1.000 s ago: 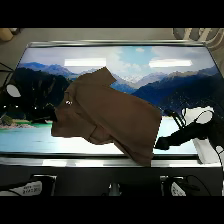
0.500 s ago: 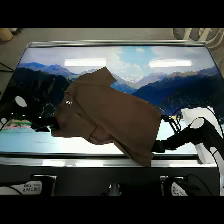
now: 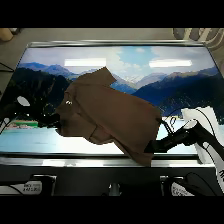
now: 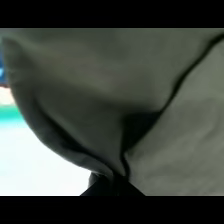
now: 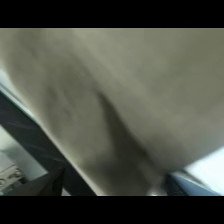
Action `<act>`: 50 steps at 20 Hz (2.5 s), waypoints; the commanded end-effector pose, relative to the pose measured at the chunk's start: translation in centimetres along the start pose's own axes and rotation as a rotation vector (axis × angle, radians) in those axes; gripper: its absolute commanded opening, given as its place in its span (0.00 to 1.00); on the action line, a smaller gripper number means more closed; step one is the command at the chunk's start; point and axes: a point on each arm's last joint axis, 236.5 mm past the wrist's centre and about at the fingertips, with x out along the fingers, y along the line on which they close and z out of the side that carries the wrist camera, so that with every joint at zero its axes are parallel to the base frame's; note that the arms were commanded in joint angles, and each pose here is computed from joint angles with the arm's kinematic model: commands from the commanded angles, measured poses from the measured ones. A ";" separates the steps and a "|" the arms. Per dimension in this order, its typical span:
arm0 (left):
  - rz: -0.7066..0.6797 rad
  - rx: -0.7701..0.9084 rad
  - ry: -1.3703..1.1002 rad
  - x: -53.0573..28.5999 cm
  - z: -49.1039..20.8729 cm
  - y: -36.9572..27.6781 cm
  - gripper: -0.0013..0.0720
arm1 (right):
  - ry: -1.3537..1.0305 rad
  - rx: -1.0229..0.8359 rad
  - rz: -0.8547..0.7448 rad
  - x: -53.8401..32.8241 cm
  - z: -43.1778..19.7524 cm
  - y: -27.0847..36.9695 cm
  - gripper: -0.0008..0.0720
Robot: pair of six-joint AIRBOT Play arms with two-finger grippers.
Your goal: Fold the shirts.
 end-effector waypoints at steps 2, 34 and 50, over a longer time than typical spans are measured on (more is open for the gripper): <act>-0.058 0.018 -0.063 -1.5 0.7 -2.0 0.05 | 0.051 -0.030 0.021 2.7 -0.5 1.1 0.29; 0.071 0.252 -1.153 -34.1 6.2 -11.6 0.05 | -0.377 -0.303 -0.707 -26.4 13.1 5.6 0.04; -0.053 0.054 -0.443 -8.9 11.6 -6.5 0.79 | -0.592 -0.207 -0.458 -23.0 24.4 -2.5 0.78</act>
